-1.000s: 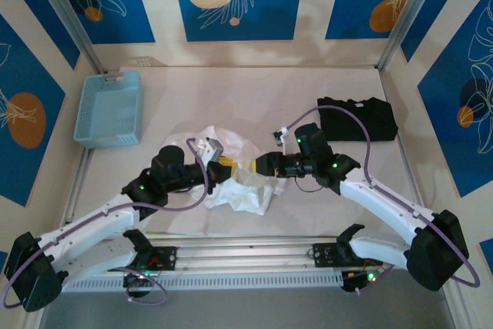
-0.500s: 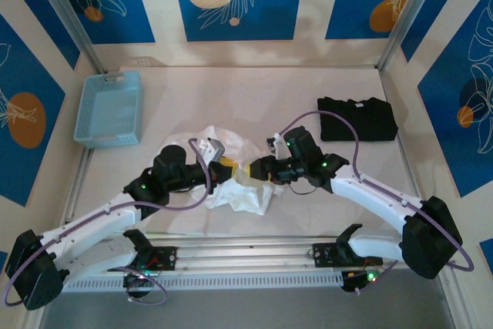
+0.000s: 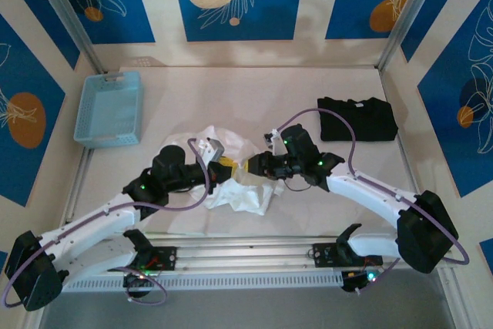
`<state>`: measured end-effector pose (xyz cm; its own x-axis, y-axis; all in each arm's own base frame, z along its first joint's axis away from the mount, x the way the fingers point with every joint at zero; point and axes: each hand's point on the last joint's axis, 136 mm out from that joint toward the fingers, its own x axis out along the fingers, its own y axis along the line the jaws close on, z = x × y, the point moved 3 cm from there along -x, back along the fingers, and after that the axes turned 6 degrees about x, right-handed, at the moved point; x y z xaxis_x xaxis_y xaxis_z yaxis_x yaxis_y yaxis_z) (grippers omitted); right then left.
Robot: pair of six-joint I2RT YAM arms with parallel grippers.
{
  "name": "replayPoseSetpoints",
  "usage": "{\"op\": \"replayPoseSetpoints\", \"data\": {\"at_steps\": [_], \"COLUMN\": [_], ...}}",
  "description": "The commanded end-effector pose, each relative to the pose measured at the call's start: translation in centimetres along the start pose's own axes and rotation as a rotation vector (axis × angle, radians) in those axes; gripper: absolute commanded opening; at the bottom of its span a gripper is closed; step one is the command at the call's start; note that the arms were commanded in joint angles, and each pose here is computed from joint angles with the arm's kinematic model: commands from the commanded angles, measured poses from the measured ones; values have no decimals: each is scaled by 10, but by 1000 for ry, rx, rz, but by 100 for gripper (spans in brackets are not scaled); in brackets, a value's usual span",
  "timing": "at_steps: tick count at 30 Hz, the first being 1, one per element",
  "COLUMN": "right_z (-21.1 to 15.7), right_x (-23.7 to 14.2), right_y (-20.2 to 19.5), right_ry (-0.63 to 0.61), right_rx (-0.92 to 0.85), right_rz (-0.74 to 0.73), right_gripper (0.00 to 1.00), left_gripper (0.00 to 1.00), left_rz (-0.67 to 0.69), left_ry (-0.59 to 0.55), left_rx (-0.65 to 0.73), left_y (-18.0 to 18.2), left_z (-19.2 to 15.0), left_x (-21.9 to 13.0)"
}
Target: Fold the inside-out t-shirt
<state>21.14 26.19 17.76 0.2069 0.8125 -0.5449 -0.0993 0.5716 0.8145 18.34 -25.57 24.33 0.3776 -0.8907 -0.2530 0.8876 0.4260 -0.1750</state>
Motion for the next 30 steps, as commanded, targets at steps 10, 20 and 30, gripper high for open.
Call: {"op": "replayPoseSetpoints", "data": {"at_steps": [10,20,30], "right_z": [15,8,19], "right_x": [-10,-56,-92], "right_y": [13,17,51], "right_ry": [-87,-31,-45], "right_rx": [-32,-110,-146], "right_rz": [20,78,264], "right_gripper": [0,0,0], "left_gripper": [0,0,10], "left_rz": [0,201,80], "left_ry": [-32,36,26], "left_rx": [21,17,28], "left_y": [-3,29,22], "left_z": [10,-5,-9], "left_x": [-4,1,27]}}
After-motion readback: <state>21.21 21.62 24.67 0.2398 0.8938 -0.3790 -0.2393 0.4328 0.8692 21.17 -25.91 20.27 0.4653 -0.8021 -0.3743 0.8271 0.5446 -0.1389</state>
